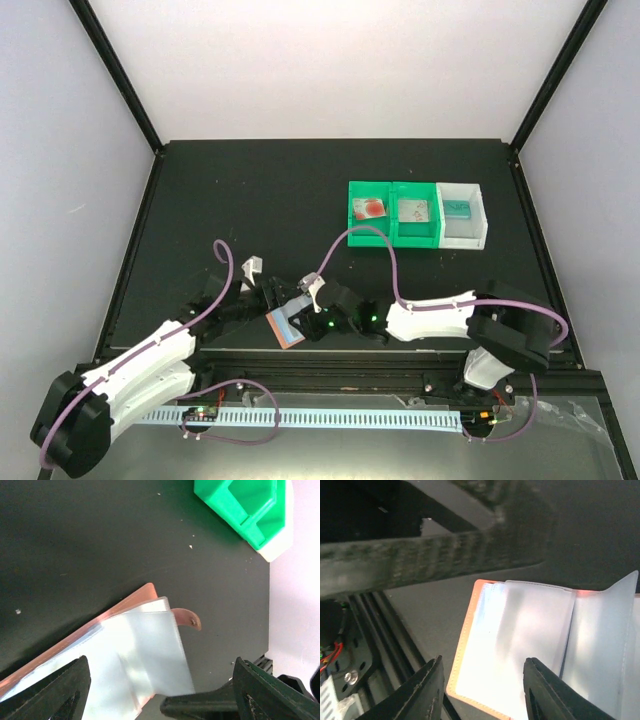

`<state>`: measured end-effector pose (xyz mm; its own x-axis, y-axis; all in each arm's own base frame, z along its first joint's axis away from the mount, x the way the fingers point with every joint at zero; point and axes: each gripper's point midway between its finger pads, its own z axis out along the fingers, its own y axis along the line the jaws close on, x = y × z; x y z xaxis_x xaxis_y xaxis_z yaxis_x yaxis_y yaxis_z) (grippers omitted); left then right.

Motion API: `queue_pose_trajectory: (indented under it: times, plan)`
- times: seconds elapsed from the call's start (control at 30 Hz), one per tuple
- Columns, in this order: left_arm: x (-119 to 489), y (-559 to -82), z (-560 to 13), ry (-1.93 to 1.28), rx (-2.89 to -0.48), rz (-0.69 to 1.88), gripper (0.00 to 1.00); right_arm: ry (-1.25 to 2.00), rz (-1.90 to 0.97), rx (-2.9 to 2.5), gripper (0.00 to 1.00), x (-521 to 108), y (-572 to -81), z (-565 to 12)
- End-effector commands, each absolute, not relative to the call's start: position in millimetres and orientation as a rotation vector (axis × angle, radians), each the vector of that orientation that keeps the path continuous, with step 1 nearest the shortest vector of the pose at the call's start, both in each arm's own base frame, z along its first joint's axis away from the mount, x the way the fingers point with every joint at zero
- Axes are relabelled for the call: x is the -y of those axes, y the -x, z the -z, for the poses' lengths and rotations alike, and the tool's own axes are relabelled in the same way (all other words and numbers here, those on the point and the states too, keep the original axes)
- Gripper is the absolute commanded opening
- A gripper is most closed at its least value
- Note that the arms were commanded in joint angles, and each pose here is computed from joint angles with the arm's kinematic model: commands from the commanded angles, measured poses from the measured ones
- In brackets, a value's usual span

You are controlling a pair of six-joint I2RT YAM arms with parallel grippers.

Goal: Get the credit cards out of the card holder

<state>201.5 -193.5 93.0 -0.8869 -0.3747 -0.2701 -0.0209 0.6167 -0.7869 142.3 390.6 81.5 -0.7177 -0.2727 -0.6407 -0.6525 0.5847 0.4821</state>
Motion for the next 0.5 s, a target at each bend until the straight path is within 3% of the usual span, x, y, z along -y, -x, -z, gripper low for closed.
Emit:
queue_pose_trajectory:
  times: [0.0,0.47]
  plan:
    - [184.7,-199.7,-90.3,0.400,-2.395,1.211,0.80,0.764,-0.872,-2.313,0.48,-396.8,-151.1,-70.9]
    - [187.5,-191.9,-76.0,0.438,-2.418,1.279,0.84,0.695,-0.638,-2.349,0.39,-376.2,-169.0,-24.1]
